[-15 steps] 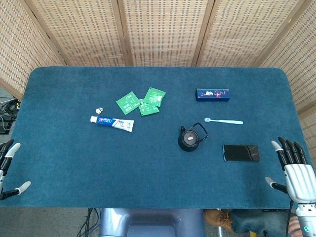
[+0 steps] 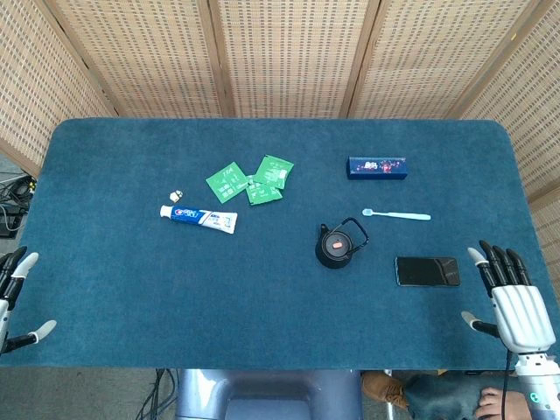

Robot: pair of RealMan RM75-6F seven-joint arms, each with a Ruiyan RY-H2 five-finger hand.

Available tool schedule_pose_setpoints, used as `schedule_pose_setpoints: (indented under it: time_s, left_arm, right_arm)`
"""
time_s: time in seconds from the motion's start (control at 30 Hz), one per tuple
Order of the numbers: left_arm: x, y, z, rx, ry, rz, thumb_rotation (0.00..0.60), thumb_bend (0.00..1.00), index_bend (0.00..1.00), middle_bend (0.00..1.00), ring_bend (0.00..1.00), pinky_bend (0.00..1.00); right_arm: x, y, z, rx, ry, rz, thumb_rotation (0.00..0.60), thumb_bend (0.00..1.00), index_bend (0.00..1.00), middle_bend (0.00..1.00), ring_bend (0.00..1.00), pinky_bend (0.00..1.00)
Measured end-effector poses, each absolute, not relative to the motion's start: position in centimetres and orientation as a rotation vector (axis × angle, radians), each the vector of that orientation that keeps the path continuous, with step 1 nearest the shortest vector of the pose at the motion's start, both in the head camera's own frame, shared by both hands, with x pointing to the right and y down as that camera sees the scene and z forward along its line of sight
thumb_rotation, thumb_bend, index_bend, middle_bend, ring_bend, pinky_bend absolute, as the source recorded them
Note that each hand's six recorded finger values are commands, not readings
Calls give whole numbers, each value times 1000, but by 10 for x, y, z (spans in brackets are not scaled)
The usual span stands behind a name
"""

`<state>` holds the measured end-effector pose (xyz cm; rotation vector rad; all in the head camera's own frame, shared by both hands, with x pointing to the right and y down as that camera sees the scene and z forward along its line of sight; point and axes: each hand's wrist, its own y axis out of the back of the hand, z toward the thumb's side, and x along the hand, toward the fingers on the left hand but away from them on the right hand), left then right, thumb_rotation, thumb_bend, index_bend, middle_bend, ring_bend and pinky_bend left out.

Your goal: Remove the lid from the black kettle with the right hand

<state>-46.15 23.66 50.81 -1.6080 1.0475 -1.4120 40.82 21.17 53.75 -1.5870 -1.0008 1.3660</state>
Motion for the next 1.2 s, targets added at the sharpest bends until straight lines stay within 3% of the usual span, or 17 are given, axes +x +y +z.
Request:
schedule_pose_setpoints:
  time_s: [0.2,0.33,0.57,0.73,0.93,1.2]
  left_arm:
    - [-460,231,517,-1595,1031,-1439,600,0,0,0,0,0]
    - [-460,228,521,-1589,1031,-1455,600,0,0,0,0,0]
    - [-463,222,525,-1572,1050,-1487,600,0,0,0,0,0]
    - [-464,220,528,-1575,1048,-1501,600,0,0,0,0,0]
    - [-470,216,532,-1568,1059,-1530,600,0,0,0,0,0]
    - [-475,214,533,-1564,1073,-1545,600,0,0,0,0,0]
  right_arm:
    - [377,175,552,-1675,-903,1307,600,12,266,0,0,0]
    - [346,144,563,-1766,-837,1257,600,170,383,10,0,0]
    - [282,93,590,-1956,-731,1220,600,363,403,13,0,0]
    - [240,65,612,-2041,-707,1230,600,447,432,15,0,0]
    - [207,53,643,-2048,-672,1279,600,455,460,17,0,0]
    - [193,64,680,-2020,-611,1356,600,457,507,19,0,0]
